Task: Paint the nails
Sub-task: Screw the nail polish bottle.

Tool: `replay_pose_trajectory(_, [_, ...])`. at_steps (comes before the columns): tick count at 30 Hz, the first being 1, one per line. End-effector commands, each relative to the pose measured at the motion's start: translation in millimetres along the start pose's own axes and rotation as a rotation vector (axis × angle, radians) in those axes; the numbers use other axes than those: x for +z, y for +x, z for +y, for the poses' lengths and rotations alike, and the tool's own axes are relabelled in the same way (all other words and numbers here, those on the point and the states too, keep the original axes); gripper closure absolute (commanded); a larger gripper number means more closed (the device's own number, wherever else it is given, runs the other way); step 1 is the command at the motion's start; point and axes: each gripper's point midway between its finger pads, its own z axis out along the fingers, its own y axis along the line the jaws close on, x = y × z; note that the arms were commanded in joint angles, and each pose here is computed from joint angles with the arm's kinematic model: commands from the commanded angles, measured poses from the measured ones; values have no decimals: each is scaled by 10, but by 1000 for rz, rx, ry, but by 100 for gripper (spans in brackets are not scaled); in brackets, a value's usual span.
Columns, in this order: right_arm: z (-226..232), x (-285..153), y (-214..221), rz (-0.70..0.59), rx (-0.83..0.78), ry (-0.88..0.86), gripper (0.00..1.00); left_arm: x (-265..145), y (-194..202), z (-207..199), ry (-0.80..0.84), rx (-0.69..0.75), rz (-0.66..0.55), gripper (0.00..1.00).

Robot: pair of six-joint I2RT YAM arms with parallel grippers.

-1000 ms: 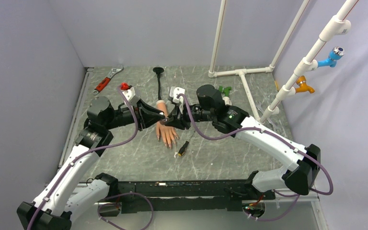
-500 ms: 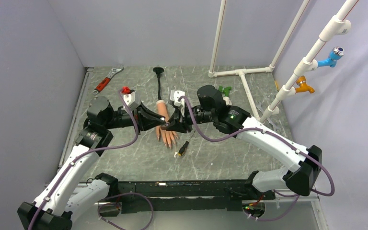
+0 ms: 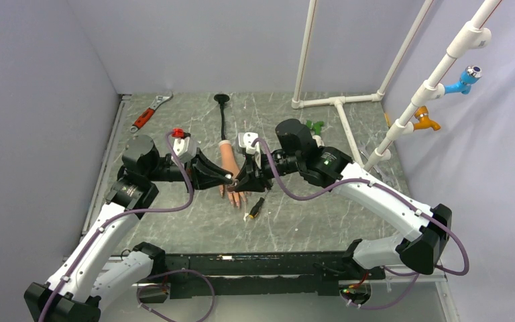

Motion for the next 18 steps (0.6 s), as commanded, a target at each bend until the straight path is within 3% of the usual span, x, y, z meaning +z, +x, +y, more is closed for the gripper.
replay_pose_trajectory(1, [34, -85, -296, -66, -79, -32, 100, -7, -118, -119, 61, 58, -9, 100])
replay_pose_trajectory(2, [29, -80, -286, -64, -76, -32, 100, -6, -129, -116, 58, 60, -10, 97])
replay_pose_trajectory(6, [4, -82, -283, -63, -76, -22, 100, -18, -148, -27, -19, 50, -15, 36])
replay_pose_trajectory(7, [3, -80, -283, -64, -75, -19, 100, -30, -148, 0, -46, 48, -16, 24])
replay_pose_trajectory(11, [-57, -77, -257, -55, -69, 11, 100, -58, -162, 67, -109, 55, -18, 17])
replay_pose_trajectory(15, [-210, -72, -270, -59, -56, 91, 100, -59, -182, 119, -140, 36, -23, 21])
replay_pose_trajectory(18, [-379, -82, -335, -95, -40, 191, 100, -98, -188, 353, -280, -10, -38, 26])
